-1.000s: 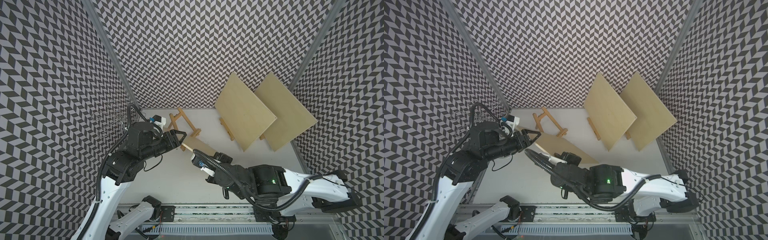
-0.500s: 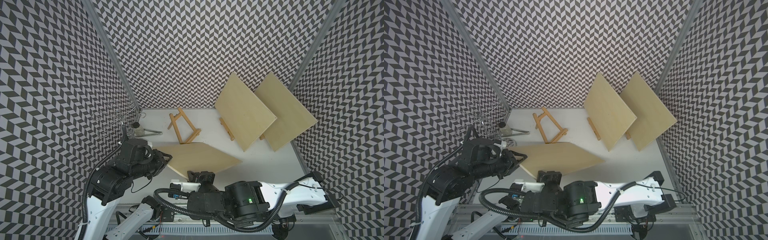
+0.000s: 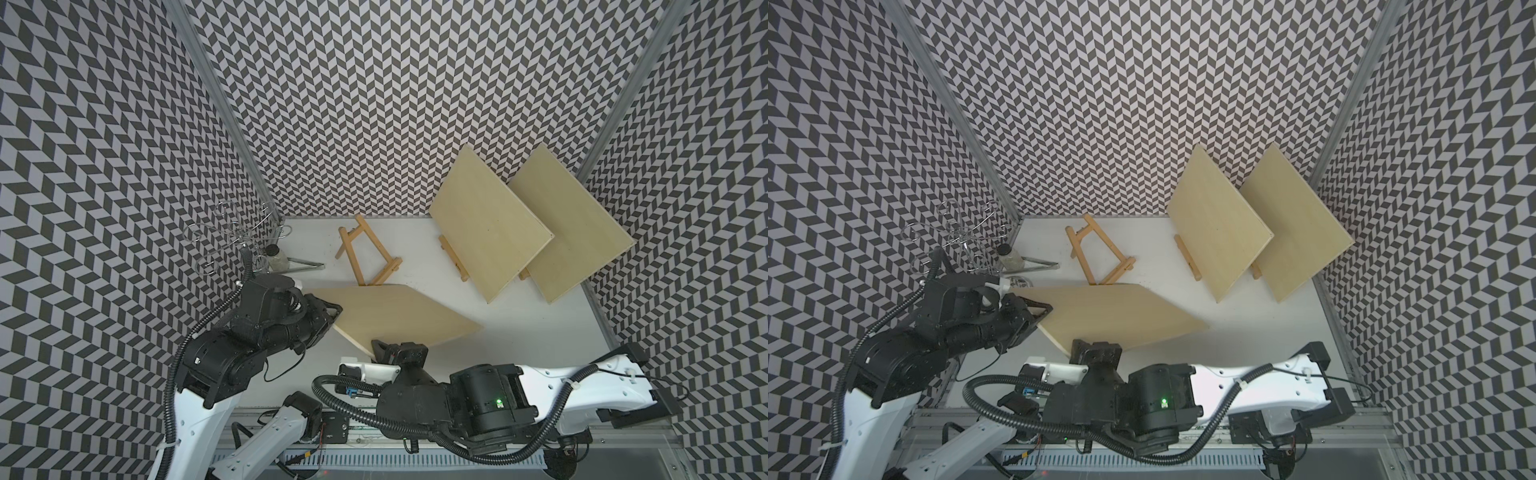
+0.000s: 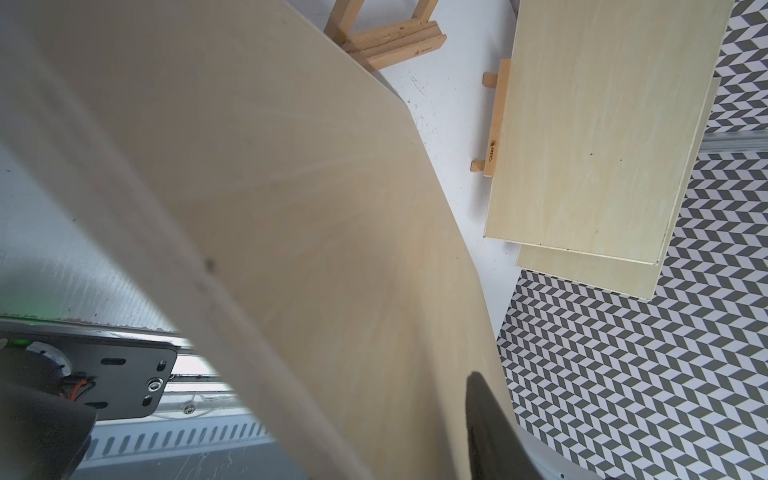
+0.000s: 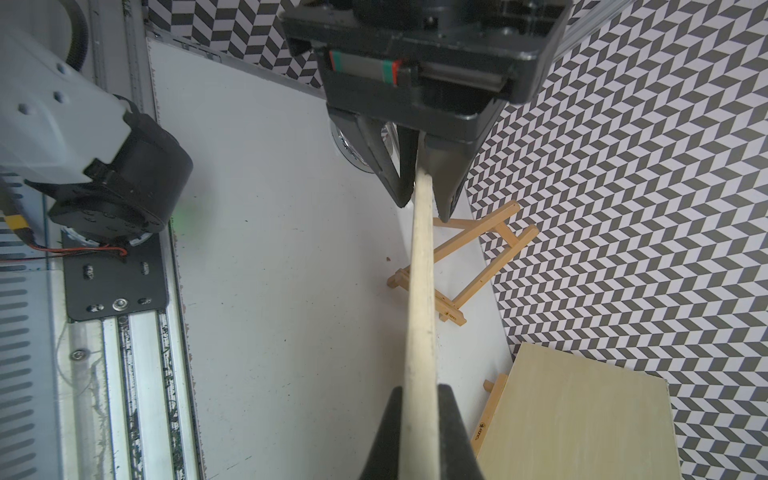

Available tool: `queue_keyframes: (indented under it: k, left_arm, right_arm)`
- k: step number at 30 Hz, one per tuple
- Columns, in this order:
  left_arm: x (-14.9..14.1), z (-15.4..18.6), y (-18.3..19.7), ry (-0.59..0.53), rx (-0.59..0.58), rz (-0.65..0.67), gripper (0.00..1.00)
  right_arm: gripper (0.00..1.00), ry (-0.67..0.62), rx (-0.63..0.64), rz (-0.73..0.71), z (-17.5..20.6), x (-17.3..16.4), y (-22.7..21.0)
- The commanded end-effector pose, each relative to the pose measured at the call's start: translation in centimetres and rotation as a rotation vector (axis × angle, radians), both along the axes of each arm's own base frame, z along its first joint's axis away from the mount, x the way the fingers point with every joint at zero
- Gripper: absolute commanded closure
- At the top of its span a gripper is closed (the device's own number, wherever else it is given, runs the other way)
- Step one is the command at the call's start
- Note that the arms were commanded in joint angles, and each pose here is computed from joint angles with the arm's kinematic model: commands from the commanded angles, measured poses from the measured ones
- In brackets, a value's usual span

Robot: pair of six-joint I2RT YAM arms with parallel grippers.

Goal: Assemble the easel
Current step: Place the drawing board on the easel.

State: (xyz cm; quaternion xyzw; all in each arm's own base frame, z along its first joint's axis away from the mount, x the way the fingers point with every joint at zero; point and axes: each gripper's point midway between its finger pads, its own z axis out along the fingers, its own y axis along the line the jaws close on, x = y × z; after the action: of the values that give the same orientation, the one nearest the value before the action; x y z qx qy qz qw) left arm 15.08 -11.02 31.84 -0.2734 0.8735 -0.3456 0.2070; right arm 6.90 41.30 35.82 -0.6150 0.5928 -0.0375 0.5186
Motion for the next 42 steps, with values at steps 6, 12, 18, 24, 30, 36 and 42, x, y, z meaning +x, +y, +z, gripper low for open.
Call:
queue_keyframes:
  k: [6,12,18,24,30,36,42]
  left_arm:
    - [3.7,3.2,-1.0,-0.221,0.039,-0.041,1.00]
    - [6.0,4.9,-0.2,-0.347,-0.060,0.114,0.51]
    - [6.7,6.2,-0.3,-0.382,-0.122,0.161,0.47]
    - [6.7,6.2,0.0,-0.375,-0.131,0.181,0.73]
    - [6.8,6.2,-0.3,-0.364,-0.146,0.179,0.93]
    - [6.3,6.2,0.4,-0.337,-0.155,0.221,1.00]
    - [6.1,5.6,1.0,-0.324,-0.151,0.257,1.00]
  right_arm:
    - [1.00,0.078,0.417,0.207,7.9,-4.2,3.7]
    - [1.00,0.115,0.531,0.251,9.2,-4.0,3.2]
    - [1.00,0.127,0.545,0.275,8.2,-4.5,4.1]
    - [1.00,0.080,0.528,0.205,6.5,-3.6,5.3]
    - [1.00,0.064,0.537,0.163,5.8,-3.1,5.9]
    - [0.79,0.124,0.559,0.222,5.6,-4.5,6.5]
    - [0.34,0.215,0.537,0.361,4.9,-6.9,6.6]
